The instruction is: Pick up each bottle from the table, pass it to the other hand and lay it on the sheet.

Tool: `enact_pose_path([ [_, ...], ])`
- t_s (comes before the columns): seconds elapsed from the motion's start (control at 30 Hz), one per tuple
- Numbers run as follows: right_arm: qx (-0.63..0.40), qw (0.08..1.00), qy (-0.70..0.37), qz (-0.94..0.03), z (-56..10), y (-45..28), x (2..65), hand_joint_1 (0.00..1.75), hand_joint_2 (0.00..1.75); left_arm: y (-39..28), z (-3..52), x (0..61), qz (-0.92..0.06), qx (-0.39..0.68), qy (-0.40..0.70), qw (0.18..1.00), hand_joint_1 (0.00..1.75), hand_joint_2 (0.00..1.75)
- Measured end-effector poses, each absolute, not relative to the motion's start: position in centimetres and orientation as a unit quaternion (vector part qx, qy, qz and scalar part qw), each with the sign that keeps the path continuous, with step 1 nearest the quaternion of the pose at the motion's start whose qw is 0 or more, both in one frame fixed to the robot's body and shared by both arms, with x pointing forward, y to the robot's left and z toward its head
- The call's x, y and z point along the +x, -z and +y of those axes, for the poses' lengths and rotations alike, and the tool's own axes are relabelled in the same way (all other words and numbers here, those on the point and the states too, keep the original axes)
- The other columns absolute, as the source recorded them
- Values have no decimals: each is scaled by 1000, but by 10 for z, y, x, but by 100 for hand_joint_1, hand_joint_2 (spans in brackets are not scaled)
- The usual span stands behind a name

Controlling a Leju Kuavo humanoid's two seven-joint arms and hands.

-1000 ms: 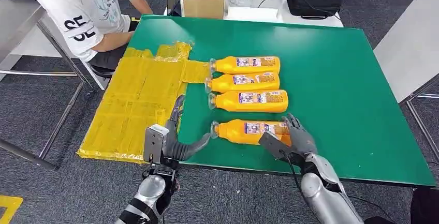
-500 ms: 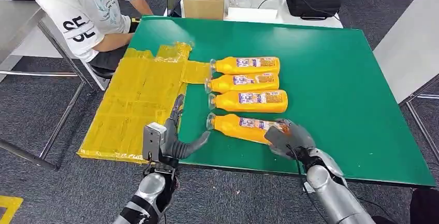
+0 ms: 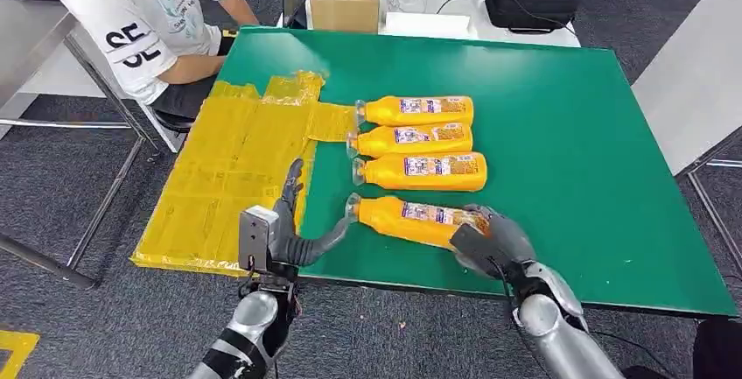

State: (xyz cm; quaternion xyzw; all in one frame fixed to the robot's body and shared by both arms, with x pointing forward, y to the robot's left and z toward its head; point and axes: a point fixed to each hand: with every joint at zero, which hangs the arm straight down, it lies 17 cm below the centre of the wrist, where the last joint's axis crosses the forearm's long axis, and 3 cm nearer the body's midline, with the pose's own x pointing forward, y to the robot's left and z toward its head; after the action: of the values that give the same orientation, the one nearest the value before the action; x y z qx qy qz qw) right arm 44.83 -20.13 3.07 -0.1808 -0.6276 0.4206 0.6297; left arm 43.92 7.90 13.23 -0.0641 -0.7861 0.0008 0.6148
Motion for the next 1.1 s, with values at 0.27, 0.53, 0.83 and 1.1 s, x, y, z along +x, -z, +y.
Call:
enact_pose_path([
  [0.27, -131, 570, -254, -770, -147, -121, 420, 175, 175, -149, 96, 453, -803, -22, -10, 596, 0, 175],
  [0.53, -133, 537, -183, -813, -131, -162, 416, 175, 175, -160, 92, 464, -798, -58, -25, 600, 0, 175],
  [0.83, -131, 533, -175, -817, -126, -169, 417, 175, 175, -161, 91, 466, -796, -65, -27, 601, 0, 175],
  [1.1, -119, 512, -172, -833, -118, -182, 424, 175, 175, -163, 63, 462, -772, -157, -20, 616, 0, 175],
])
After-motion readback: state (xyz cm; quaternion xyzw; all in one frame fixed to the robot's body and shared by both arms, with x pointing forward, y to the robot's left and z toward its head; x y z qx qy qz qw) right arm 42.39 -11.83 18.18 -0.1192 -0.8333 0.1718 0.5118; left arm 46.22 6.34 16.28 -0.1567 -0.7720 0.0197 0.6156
